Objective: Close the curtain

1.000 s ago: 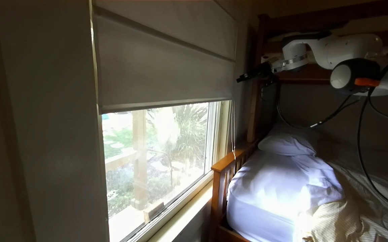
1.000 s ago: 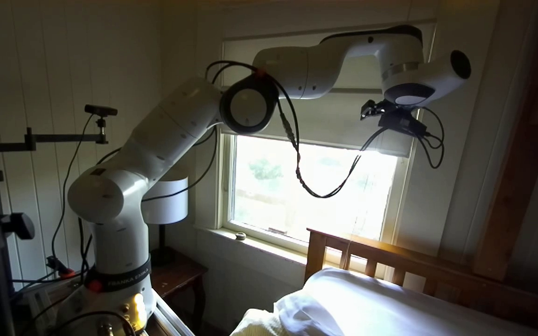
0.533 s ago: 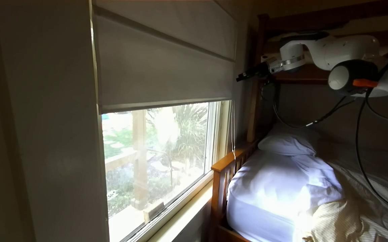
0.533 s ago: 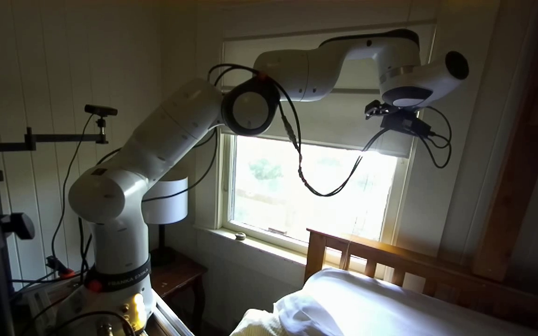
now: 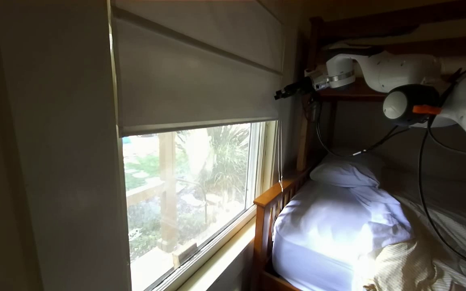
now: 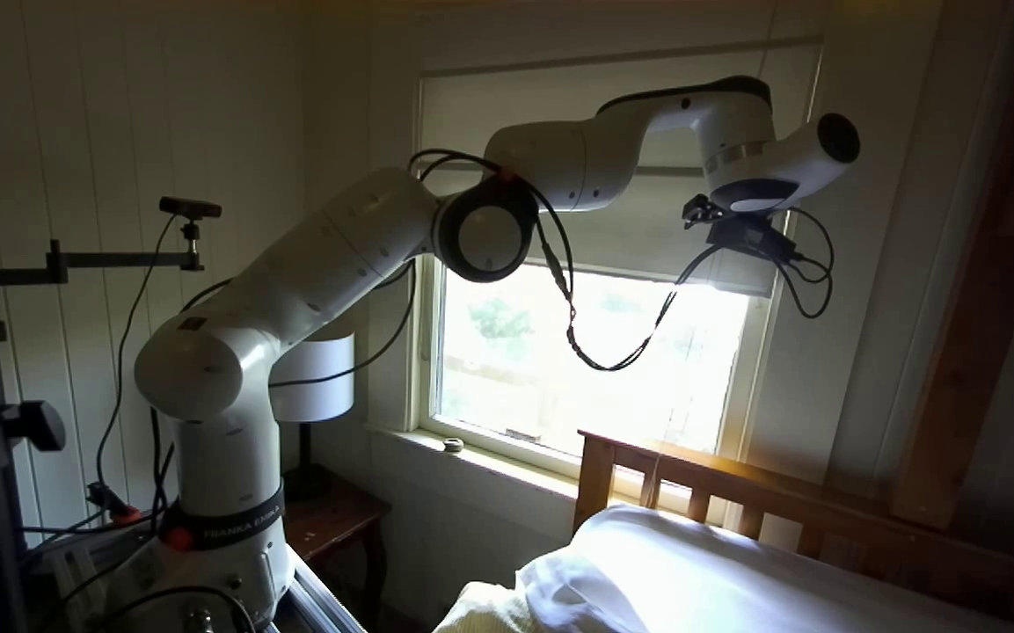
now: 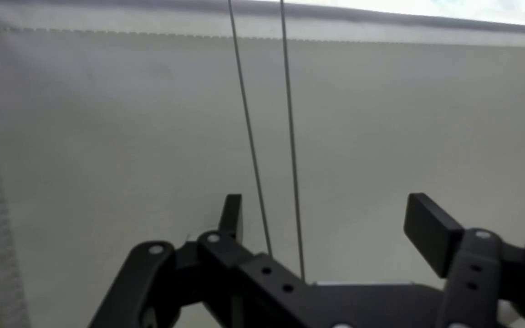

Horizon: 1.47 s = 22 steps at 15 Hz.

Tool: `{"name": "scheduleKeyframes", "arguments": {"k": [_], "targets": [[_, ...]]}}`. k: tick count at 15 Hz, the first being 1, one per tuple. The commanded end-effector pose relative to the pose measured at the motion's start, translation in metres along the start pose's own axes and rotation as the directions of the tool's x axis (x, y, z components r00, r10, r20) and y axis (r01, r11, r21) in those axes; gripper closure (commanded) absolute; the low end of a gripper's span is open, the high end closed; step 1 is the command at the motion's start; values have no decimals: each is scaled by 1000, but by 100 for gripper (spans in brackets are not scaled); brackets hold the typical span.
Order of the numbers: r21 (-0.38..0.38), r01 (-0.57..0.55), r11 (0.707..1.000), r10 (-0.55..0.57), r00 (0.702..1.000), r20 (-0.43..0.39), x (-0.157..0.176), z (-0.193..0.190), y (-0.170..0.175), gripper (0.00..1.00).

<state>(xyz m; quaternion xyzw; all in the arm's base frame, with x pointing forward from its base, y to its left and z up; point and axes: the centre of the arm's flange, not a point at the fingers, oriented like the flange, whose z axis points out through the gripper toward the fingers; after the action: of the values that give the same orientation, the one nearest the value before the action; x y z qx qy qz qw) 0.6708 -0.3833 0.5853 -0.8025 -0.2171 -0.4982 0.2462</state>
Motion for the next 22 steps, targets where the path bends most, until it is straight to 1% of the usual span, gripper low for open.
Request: {"name": "scheduleKeyframes", "arguments": {"k": [1, 2, 7, 9, 11, 13, 15, 16, 18, 19, 22], "targets": [[-18, -14, 1000, 14, 1000, 1, 22, -2, 29, 40], [-20, -18, 1000, 18, 1000, -2, 21, -3, 28, 49], [-35, -34, 999, 34, 999, -6, 20, -15, 20, 83], [-53, -41, 998, 41, 999, -9, 20, -19, 18, 97], [-98, -61, 993, 60, 998, -11, 22, -24, 16, 100], [-156, -115, 981, 111, 993, -30, 23, -27, 11, 100], [-183, -147, 972, 143, 989, -35, 21, -21, -1, 100], [-183, -155, 971, 151, 988, -35, 19, -17, -7, 100], [-156, -168, 973, 169, 986, -9, 13, -2, -22, 100], [-130, -177, 975, 181, 983, 15, 9, 7, -30, 100], [-59, -217, 974, 222, 969, 112, -10, 36, -48, 100]]}}
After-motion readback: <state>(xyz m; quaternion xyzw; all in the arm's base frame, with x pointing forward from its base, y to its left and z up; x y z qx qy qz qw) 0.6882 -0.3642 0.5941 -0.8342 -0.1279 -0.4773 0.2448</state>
